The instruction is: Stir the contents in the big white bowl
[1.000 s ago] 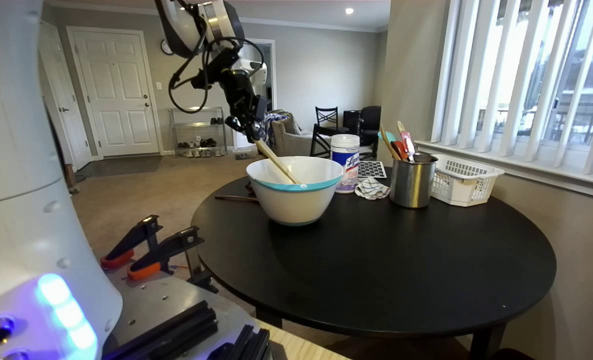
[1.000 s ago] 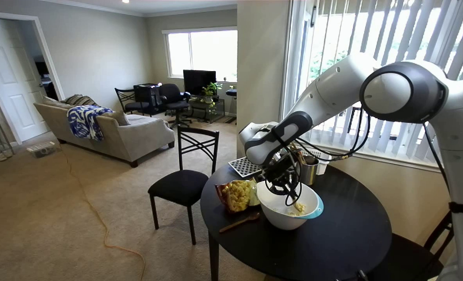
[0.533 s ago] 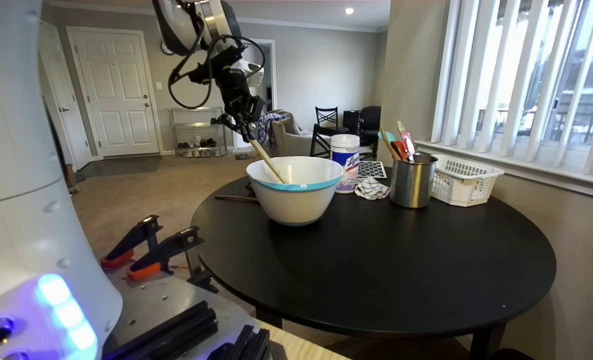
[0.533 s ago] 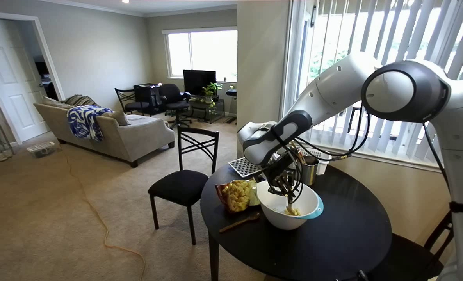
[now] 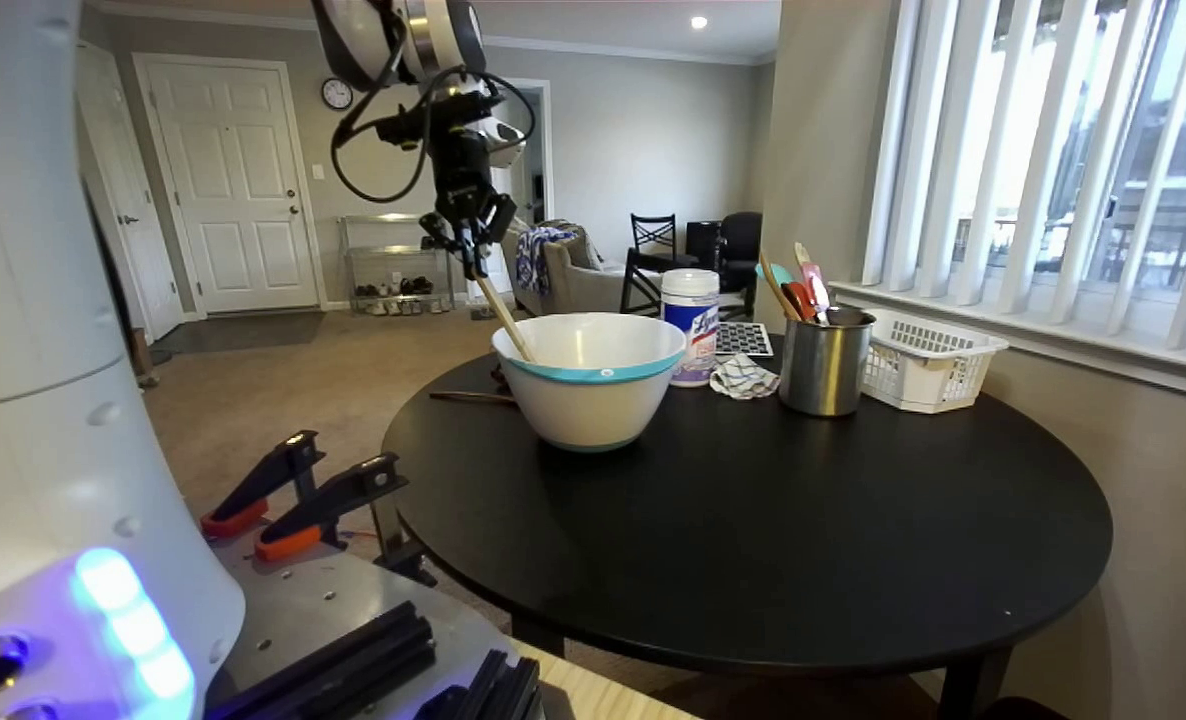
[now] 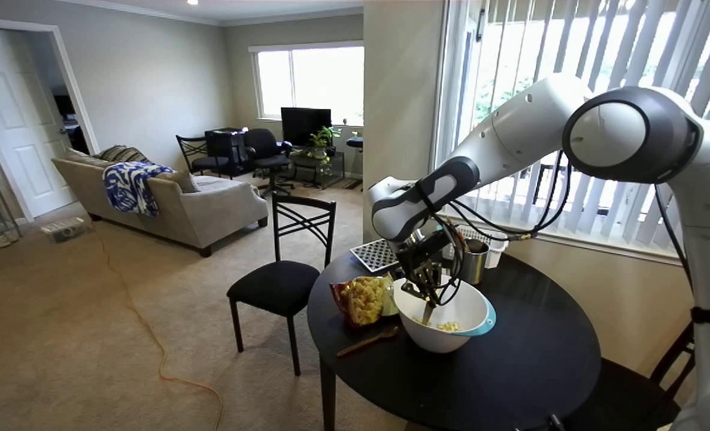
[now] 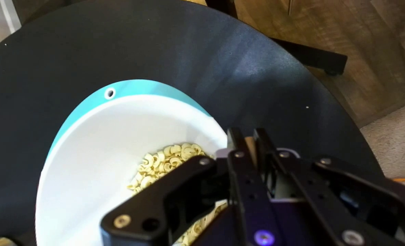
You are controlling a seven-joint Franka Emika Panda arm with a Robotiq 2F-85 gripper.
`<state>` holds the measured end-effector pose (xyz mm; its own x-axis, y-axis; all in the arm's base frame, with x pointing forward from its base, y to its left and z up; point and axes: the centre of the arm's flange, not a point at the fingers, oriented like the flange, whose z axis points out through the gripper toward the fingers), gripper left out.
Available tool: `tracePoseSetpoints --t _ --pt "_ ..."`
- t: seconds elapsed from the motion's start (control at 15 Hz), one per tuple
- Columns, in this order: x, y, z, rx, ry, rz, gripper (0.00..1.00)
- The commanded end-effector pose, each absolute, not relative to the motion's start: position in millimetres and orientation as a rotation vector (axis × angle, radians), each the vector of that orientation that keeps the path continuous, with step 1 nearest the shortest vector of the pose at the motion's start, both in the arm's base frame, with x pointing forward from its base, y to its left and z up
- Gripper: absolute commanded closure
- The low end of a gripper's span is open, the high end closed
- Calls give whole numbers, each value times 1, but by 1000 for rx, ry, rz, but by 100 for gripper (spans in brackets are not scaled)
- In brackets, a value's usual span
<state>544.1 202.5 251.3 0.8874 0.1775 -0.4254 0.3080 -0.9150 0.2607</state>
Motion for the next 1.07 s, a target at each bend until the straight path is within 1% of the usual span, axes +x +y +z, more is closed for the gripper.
tracePoseSetpoints --t 0.0,0.6,1.0 --pt "542 200 254 2765 453 -626 95" --pt "532 179 261 2462 435 -850 95" --pt "534 190 260 2330 416 -832 95"
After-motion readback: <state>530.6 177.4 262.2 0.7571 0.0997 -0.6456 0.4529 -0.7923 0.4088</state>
